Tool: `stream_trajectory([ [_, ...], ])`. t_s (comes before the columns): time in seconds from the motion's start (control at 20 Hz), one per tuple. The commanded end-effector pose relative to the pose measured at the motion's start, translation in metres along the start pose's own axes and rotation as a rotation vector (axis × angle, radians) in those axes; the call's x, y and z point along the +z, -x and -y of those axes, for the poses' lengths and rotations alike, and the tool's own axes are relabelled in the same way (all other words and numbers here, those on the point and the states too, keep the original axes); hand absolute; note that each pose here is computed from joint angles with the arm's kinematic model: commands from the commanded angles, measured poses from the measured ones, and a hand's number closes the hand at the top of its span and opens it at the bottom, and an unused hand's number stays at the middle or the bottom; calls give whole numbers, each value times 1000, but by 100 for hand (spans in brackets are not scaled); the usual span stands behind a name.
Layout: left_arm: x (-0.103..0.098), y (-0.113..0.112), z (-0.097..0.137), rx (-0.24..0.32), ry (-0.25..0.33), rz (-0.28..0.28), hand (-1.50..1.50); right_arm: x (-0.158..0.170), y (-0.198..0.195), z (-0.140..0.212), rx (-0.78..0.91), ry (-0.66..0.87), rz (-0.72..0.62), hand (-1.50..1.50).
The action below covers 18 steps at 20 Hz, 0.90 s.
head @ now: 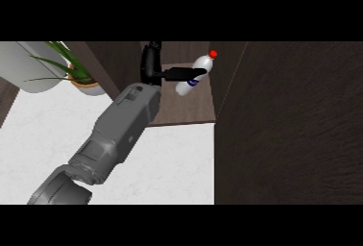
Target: Pick up the bottled water, place it into the cabinet and close the cabinet
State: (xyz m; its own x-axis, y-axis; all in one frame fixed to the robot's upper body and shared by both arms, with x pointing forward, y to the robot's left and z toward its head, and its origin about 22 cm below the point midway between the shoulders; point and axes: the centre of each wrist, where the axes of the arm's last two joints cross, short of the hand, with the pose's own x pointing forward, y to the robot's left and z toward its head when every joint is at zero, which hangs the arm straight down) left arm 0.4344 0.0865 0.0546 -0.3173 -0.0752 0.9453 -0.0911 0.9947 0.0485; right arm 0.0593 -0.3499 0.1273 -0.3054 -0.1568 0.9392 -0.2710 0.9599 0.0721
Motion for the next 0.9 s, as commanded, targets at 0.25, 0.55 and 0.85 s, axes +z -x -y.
stream_trajectory([
  [0.25, 11, -5, 8, 104, 30, 27, -150, -14, -24, -27, 20, 21, 14, -150],
  [0.55, 57, 5, 17, 189, 80, -6, -150, -7, -25, -13, 50, 12, -11, -150],
  [0.85, 116, 5, 25, 247, 112, -30, -150, -2, -30, -24, 60, 10, -17, -150],
])
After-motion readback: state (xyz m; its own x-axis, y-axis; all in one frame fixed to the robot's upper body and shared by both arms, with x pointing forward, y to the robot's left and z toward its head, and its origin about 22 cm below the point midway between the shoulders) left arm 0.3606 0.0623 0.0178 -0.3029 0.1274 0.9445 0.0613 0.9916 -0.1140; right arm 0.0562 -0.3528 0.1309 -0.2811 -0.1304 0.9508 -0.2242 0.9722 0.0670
